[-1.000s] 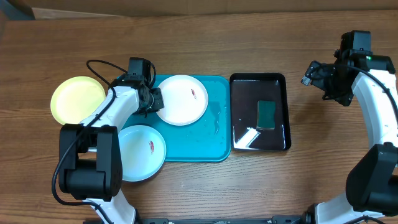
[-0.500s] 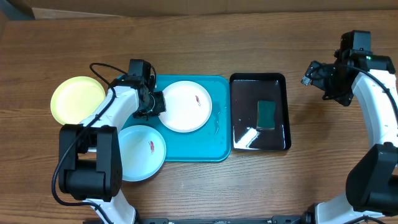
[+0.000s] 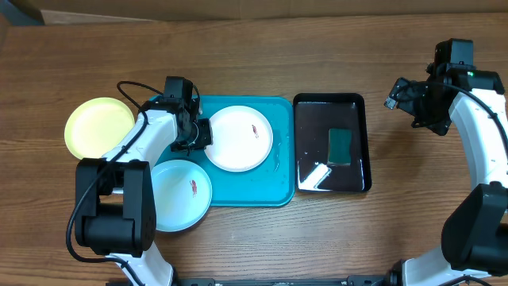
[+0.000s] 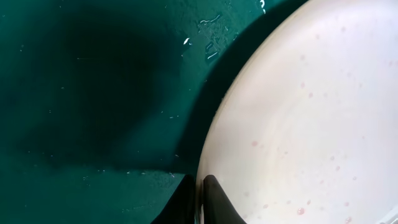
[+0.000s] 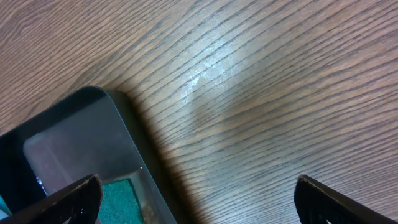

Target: Clean dirty plates on tray and stack at the side

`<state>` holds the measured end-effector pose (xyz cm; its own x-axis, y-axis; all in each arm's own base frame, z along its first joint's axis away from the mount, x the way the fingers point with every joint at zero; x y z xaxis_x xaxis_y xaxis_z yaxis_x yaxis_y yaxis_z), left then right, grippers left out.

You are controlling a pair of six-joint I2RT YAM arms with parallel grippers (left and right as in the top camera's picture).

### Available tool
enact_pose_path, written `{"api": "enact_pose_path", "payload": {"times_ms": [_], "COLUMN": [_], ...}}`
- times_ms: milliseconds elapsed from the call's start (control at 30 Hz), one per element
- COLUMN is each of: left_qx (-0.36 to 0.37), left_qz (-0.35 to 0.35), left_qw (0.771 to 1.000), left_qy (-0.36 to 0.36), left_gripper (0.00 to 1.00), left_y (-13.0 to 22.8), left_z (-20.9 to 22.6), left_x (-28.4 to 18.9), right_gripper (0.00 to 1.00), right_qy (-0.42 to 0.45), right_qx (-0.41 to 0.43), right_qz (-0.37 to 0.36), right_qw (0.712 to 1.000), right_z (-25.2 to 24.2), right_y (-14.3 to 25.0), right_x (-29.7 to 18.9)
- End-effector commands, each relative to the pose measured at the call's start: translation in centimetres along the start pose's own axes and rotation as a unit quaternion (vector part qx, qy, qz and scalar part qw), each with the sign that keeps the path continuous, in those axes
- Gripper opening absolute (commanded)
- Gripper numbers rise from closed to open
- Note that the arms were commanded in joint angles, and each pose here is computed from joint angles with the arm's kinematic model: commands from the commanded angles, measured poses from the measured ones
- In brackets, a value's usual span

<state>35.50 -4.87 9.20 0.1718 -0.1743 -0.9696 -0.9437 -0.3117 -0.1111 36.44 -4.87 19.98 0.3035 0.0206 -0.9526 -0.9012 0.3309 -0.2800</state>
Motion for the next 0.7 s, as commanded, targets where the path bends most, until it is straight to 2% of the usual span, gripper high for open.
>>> {"api": "enact_pose_path", "payload": {"times_ms": [0, 133, 200, 300, 367, 533, 667], "left_qx": [0.01, 0.01, 0.01, 0.01, 0.01, 0.01, 0.01], "left_qz": [0.015, 0.013, 0.013, 0.012, 0.013, 0.013, 0.013], "left_qw": [1.0, 1.0, 1.0, 1.0, 1.0, 1.0, 1.0], "left_qy": [0.004, 0.005, 0.005, 0.005, 0.005, 0.005, 0.005], "left_gripper": [0.1, 0.1, 0.09, 0.09, 0.09, 0.09, 0.09], "left_y": [0.4, 0.3, 0.3, 0.3, 0.3, 0.3, 0.3], "left_z": [0.2, 0.2, 0.2, 0.2, 0.2, 0.2, 0.2], "left_x": [0.6, 0.6, 0.6, 0.6, 0.6, 0.6, 0.6], "right_gripper": [1.0, 1.0, 1.0, 1.0, 0.99, 0.87, 0.84], "right_qy": [-0.001, -0.028, -0.083, -0.191, -0.224, -0.215, -0.143], "right_qx": [0.003, 0.008, 0.001, -0.068, -0.085, -0.13, -0.161], "right_qz": [-0.007, -0.025, -0.003, 0.017, 0.034, 0.089, 0.12], "right_qw": [1.0, 0.999, 0.997, 0.979, 0.97, 0.964, 0.969], "right_z": [0.0, 0.5, 1.5, 3.4, 4.2, 5.9, 7.3], "right_y": [-0.2, -0.9, -0.4, 0.4, 1.2, 3.7, 5.4], "right_x": [-0.3, -0.4, -0.5, -1.1, -1.4, -1.3, -0.9]}}
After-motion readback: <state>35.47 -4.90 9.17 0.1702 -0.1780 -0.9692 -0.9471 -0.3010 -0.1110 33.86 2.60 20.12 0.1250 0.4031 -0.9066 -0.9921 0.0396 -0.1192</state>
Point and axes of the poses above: each gripper's point midway between its finger pads, its own x axis out along the fingers, its own z axis along the line the jaws close on, y = z × x, the point moved 8 cm from there along -x, back along the fingers, and after that the axes turned 10 degrees about -x, right-handed, at the moved point
